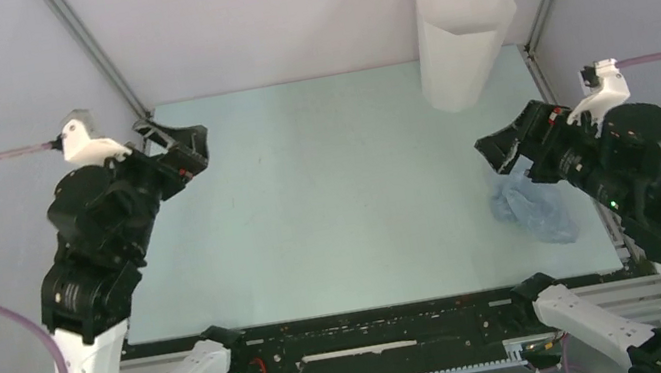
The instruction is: Put the trash bags into the trash bin
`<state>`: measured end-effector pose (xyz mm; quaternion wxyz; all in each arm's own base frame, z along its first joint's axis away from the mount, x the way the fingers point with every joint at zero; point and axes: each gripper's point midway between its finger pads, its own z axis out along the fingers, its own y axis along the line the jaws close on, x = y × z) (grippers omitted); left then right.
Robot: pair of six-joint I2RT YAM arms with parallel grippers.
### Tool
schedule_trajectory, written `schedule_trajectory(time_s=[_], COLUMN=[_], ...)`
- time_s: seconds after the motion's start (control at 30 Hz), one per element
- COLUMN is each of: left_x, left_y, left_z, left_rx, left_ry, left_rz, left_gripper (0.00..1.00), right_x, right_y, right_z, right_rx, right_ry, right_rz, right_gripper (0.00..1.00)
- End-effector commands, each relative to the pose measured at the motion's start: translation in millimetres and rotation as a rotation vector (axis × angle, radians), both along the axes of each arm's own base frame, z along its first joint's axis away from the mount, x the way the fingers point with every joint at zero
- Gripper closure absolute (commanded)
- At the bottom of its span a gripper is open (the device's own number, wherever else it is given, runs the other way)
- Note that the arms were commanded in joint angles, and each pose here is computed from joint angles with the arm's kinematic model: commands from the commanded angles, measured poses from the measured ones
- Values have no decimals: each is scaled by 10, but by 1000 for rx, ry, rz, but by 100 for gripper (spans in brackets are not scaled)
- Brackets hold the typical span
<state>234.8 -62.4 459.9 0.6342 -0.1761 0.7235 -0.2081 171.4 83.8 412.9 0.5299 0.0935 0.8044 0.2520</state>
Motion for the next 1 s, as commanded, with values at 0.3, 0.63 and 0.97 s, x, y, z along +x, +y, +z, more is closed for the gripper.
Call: schedule_trajectory(time_s=[0.3, 0.63, 0.97], left_x=[213, 352, 233], left_y=[7, -142, -413], left_z=[-389, -764, -929], left_rx=[58, -10, 0], left_ry=[61, 88, 46], left_rz=[40, -64, -232], left_gripper=[0, 0, 0], right_x=[455, 755, 641], right_y=[-64, -700, -1744], right_z=[-678, -1589, -2459], right_rx=[-197, -224, -240], right_ry=[194, 528, 867], right_rz=[-88, -237, -695], right_gripper=[0, 5, 2])
